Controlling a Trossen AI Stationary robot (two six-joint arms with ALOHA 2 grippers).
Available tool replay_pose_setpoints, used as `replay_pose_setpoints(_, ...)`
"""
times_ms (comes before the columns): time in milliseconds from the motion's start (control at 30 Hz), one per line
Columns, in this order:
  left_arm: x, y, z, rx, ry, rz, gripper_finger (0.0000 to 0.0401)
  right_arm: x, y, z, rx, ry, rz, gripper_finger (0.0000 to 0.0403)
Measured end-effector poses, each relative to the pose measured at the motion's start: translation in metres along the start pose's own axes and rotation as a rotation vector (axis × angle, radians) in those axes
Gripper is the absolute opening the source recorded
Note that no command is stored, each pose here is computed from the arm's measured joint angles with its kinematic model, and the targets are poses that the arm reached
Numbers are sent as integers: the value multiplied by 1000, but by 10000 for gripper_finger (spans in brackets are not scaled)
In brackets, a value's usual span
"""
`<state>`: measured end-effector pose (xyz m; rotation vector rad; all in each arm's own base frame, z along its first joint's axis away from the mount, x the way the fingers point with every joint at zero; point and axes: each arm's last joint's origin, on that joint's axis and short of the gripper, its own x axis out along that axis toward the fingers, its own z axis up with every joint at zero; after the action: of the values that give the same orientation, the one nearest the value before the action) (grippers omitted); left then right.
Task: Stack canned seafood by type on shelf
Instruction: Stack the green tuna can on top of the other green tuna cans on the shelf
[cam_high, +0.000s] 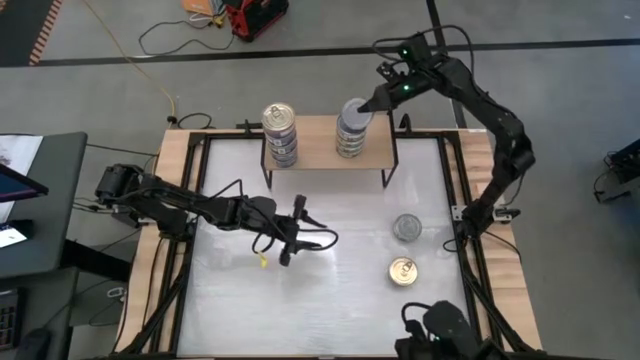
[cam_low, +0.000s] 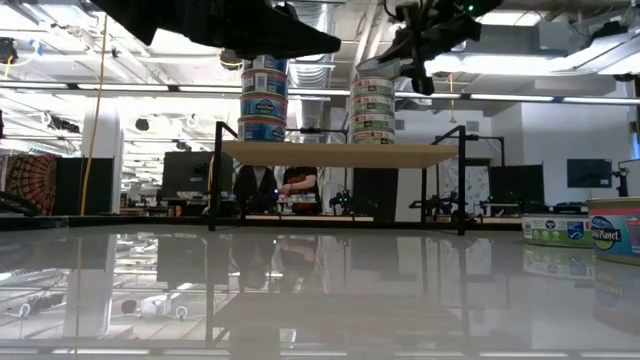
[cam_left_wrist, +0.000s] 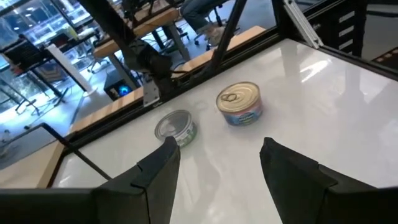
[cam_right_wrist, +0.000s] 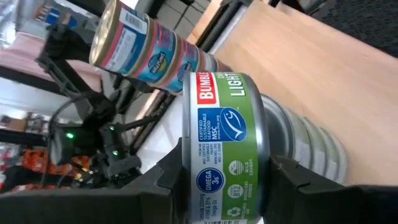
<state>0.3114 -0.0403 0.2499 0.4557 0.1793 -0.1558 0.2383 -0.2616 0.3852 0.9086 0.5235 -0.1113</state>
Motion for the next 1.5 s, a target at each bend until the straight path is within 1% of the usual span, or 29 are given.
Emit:
replay_pose_setpoints(133,0,-2,1,11,3,5,215,3,-2,0,12,25,24,165)
replay_pose_setpoints(367,0,-6,3,80,27,57,215,2,-2,-1,-16,36,31,166)
replay_pose_setpoints(533,0,-7,5,90,21,66,215,3,-1,-2,-31,37,32,169)
replay_pose_setpoints(633,0,-7,5,91,21,66,215,3,-1,-2,-46,41,29,184)
replay_pose_setpoints(867,0,-7,5,100,21,66,215,4,-2,-2,-74,42,21,246)
replay_pose_setpoints(967,0,-7,5,102,21,66,215,4,-3,-2,-77,39,9,263)
replay_pose_setpoints(1133,0,-7,5,102,22,66,215,4,-3,-3,-73,40,0,270)
replay_pose_setpoints(1300,0,-7,4,103,33,60,215,-4,4,-1,-65,39,-22,270)
replay_pose_setpoints(1500,-1,-7,4,103,33,60,215,-15,16,2,-95,19,-105,270)
